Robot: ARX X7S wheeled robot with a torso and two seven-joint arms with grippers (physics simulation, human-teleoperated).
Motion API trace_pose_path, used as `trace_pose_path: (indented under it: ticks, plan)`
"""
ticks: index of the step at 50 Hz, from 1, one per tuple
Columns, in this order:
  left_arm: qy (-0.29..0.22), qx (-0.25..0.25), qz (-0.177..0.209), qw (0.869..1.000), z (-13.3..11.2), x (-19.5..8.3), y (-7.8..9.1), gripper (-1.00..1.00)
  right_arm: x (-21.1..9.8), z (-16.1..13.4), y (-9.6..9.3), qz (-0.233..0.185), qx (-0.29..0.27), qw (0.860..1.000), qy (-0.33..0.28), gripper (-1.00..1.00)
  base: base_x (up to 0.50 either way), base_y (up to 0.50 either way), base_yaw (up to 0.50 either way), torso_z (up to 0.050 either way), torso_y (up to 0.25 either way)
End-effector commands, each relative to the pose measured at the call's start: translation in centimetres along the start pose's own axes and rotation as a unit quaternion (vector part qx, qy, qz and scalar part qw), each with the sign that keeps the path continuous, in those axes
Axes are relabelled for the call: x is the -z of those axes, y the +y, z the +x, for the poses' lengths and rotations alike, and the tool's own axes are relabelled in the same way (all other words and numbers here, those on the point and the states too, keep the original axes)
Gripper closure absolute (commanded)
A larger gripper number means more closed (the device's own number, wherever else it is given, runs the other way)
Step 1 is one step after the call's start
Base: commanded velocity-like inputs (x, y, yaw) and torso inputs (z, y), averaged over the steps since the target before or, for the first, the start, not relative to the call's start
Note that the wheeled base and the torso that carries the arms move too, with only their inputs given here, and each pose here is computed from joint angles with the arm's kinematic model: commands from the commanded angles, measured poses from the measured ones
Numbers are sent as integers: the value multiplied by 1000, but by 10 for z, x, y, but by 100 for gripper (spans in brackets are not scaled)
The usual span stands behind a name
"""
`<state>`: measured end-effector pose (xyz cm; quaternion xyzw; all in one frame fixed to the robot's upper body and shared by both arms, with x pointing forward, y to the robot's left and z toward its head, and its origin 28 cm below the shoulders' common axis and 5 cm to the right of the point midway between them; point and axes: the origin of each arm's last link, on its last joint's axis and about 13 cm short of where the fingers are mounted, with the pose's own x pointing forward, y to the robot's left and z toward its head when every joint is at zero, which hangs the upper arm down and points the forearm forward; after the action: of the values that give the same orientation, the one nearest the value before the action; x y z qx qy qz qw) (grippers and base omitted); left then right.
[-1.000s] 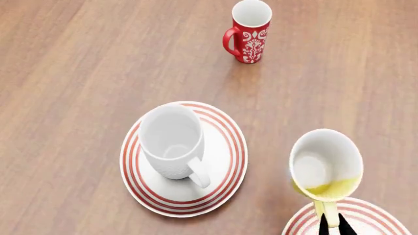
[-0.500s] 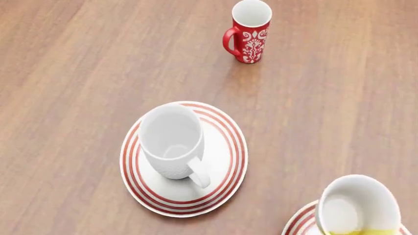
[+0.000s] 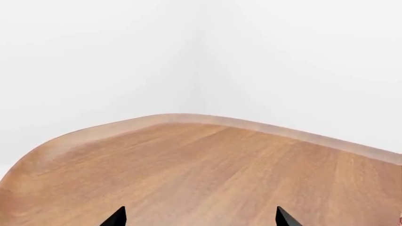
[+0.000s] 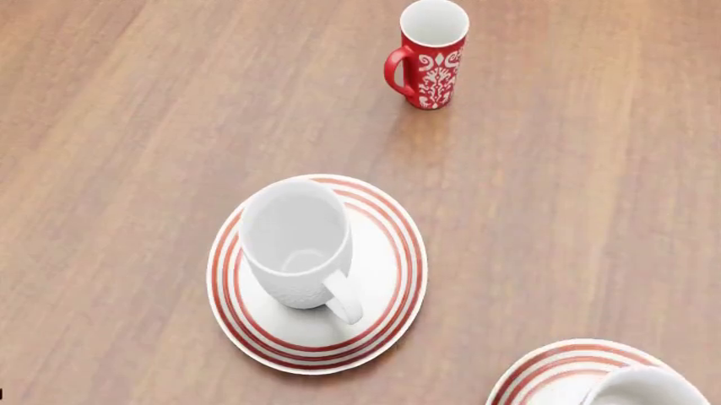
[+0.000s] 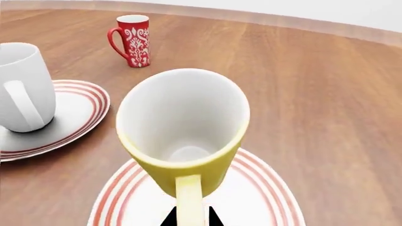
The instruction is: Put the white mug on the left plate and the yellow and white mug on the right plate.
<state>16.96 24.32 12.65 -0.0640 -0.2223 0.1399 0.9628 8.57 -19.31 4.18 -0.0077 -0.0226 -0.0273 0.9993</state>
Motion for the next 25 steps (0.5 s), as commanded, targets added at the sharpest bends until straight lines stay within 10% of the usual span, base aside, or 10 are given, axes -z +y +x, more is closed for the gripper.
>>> trace_pose_path:
  ticks: [1, 25]
  plan:
    - [-6, -5, 1, 1000, 4, 2, 2, -100, 23, -1, 1, -6, -3, 1000, 28, 100, 0, 0, 0, 0, 0]
    - [-6, -3, 1, 1000, 3, 0, 1, -100, 44, -2, 0, 14, -2, 999, 48, 100, 0, 0, 0, 0, 0]
